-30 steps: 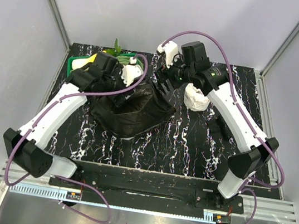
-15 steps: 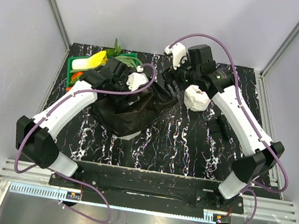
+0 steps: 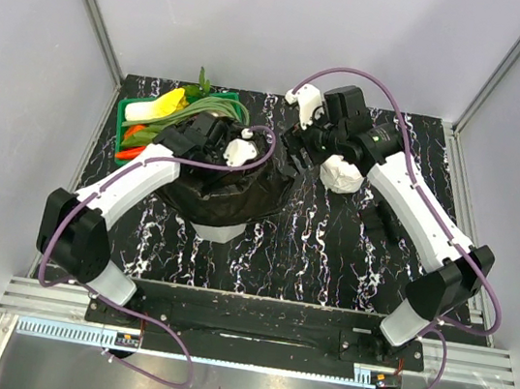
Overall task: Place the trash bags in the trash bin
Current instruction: Place the trash bag in the trash bin.
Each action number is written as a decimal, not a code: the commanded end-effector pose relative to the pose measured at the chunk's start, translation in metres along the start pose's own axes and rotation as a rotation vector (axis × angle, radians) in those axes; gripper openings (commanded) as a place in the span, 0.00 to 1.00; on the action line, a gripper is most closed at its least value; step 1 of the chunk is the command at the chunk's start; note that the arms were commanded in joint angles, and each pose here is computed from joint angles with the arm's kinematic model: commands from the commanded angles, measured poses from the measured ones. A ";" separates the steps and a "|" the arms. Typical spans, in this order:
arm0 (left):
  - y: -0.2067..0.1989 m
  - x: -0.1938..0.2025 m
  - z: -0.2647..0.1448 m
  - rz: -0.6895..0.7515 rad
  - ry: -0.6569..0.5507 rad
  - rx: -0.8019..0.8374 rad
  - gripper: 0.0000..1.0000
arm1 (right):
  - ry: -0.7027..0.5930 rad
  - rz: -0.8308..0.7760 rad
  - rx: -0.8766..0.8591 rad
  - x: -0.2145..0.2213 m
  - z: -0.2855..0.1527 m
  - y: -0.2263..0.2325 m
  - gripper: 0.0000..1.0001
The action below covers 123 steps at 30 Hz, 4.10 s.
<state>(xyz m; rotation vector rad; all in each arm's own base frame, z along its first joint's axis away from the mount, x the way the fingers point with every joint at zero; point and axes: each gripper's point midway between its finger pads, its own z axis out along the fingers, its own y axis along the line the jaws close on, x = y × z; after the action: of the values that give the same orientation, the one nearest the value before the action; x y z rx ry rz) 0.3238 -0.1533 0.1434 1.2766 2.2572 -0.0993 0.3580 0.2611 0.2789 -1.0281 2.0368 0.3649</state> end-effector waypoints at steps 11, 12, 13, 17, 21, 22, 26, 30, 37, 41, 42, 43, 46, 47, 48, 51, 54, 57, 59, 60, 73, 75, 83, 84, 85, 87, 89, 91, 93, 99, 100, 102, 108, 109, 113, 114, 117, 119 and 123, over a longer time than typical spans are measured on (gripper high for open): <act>0.002 0.013 0.023 0.023 0.020 -0.037 0.99 | -0.056 -0.003 0.020 -0.009 -0.011 -0.004 0.84; 0.001 0.015 0.024 0.023 0.023 -0.033 0.99 | -0.053 -0.004 0.017 -0.008 -0.010 -0.003 0.84; 0.001 0.016 0.025 0.020 0.023 -0.033 0.99 | -0.053 -0.004 0.017 -0.008 -0.009 -0.003 0.84; 0.000 0.017 0.027 0.020 0.025 -0.029 0.99 | -0.051 -0.005 0.013 -0.006 -0.009 -0.002 0.84; -0.003 0.022 0.030 0.017 0.036 -0.022 0.99 | -0.042 -0.004 0.007 -0.002 -0.007 -0.001 0.84; -0.004 0.024 0.032 0.015 0.041 -0.017 0.99 | -0.040 -0.003 0.008 -0.001 -0.007 -0.001 0.84; -0.006 0.029 0.036 0.012 0.062 -0.012 0.99 | -0.041 -0.007 0.010 -0.001 -0.007 -0.001 0.84; -0.007 0.033 0.038 0.018 0.077 -0.007 0.99 | -0.040 -0.010 0.013 -0.001 -0.007 -0.002 0.84; -0.011 0.040 0.039 0.018 0.087 0.000 0.99 | -0.032 -0.012 0.010 0.001 -0.003 -0.002 0.84; -0.016 0.046 0.036 0.015 0.094 0.006 0.99 | -0.030 -0.013 0.009 0.001 -0.002 -0.002 0.84; -0.016 0.048 0.035 0.015 0.096 0.006 0.99 | -0.028 -0.014 0.012 0.002 -0.002 -0.002 0.84; -0.018 0.050 0.033 0.018 0.098 0.005 0.99 | -0.029 -0.014 0.009 0.001 -0.002 -0.002 0.84; -0.020 0.051 0.026 0.018 0.083 0.001 0.99 | -0.024 -0.012 0.004 0.003 0.000 -0.002 0.84; -0.022 0.051 0.025 0.016 0.080 0.008 0.99 | -0.025 -0.012 0.001 0.002 0.001 -0.001 0.84; -0.023 0.052 0.023 0.013 0.080 0.010 0.99 | -0.022 -0.010 -0.001 0.003 0.002 -0.001 0.84; -0.026 0.054 0.022 0.010 0.086 0.021 0.99 | -0.018 -0.004 -0.009 0.004 0.004 0.001 0.84; -0.029 0.059 0.024 0.008 0.103 0.037 0.99 | -0.018 -0.003 -0.009 0.004 0.005 0.000 0.84; -0.031 0.064 0.027 0.013 0.125 0.048 0.99 | -0.017 -0.003 -0.006 0.004 0.005 -0.001 0.84; -0.032 0.067 0.029 0.015 0.142 0.055 0.99 | -0.017 -0.003 -0.006 0.004 0.005 -0.001 0.84; -0.032 0.068 0.031 0.013 0.149 0.059 0.99 | -0.016 -0.003 -0.005 0.005 0.005 -0.001 0.84; -0.041 0.082 0.044 0.016 0.200 0.105 0.99 | -0.003 -0.004 -0.005 0.010 0.008 -0.001 0.84; -0.042 0.084 0.045 0.016 0.204 0.107 0.99 | -0.001 -0.003 -0.005 0.010 0.009 0.000 0.84; -0.048 0.097 0.049 0.017 0.244 0.126 0.99 | 0.006 -0.003 -0.007 0.013 0.011 0.000 0.84; -0.049 0.099 0.050 0.019 0.250 0.131 0.99 | 0.003 -0.003 -0.007 0.012 0.010 0.000 0.84; -0.050 0.100 0.050 0.019 0.253 0.135 0.99 | 0.005 -0.004 -0.004 0.013 0.010 -0.001 0.84; -0.052 0.102 0.051 0.019 0.255 0.143 0.99 | 0.004 -0.004 -0.004 0.012 0.009 -0.001 0.84; -0.054 0.104 0.052 0.016 0.262 0.152 0.99 | 0.008 -0.003 -0.005 0.013 0.011 -0.001 0.84; -0.055 0.106 0.054 0.017 0.269 0.156 0.99 | 0.011 -0.004 -0.006 0.014 0.012 0.000 0.84; -0.056 0.109 0.055 0.016 0.285 0.161 0.99 | 0.011 -0.004 -0.007 0.014 0.013 0.000 0.84; -0.061 0.121 0.060 0.016 0.331 0.181 0.99 | 0.016 -0.006 -0.001 0.016 0.013 -0.001 0.84; -0.061 0.122 0.060 0.015 0.334 0.185 0.99 | 0.016 -0.008 -0.001 0.016 0.013 -0.001 0.84; -0.063 0.124 0.062 0.009 0.340 0.191 0.99 | 0.019 -0.008 0.000 0.017 0.013 -0.002 0.84; -0.066 0.129 0.066 0.012 0.369 0.217 0.99 | 0.021 -0.008 -0.004 0.018 0.014 -0.001 0.84; -0.068 0.131 0.067 0.014 0.377 0.222 0.99 | 0.021 -0.008 -0.002 0.018 0.014 -0.001 0.84; -0.070 0.136 0.070 0.014 0.394 0.235 0.99 | 0.025 -0.009 -0.002 0.019 0.014 -0.001 0.84; -0.071 0.138 0.072 0.014 0.399 0.238 0.99 | 0.023 -0.013 -0.003 0.018 0.014 -0.001 0.84; -0.070 0.134 0.072 0.005 0.379 0.230 0.99 | 0.025 -0.012 0.000 0.019 0.014 -0.002 0.84; -0.069 0.126 0.068 0.001 0.346 0.220 0.99 | 0.024 -0.014 0.002 0.019 0.014 -0.002 0.84; -0.062 0.106 0.051 -0.006 0.269 0.184 0.99 | 0.025 -0.016 0.006 0.019 0.014 -0.003 0.84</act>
<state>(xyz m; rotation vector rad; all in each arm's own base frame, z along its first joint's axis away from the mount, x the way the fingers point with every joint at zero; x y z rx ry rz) 0.2780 -0.1394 0.0400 1.4186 2.4419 -0.1847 0.3539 0.2583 0.2500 -1.0581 2.0834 0.3588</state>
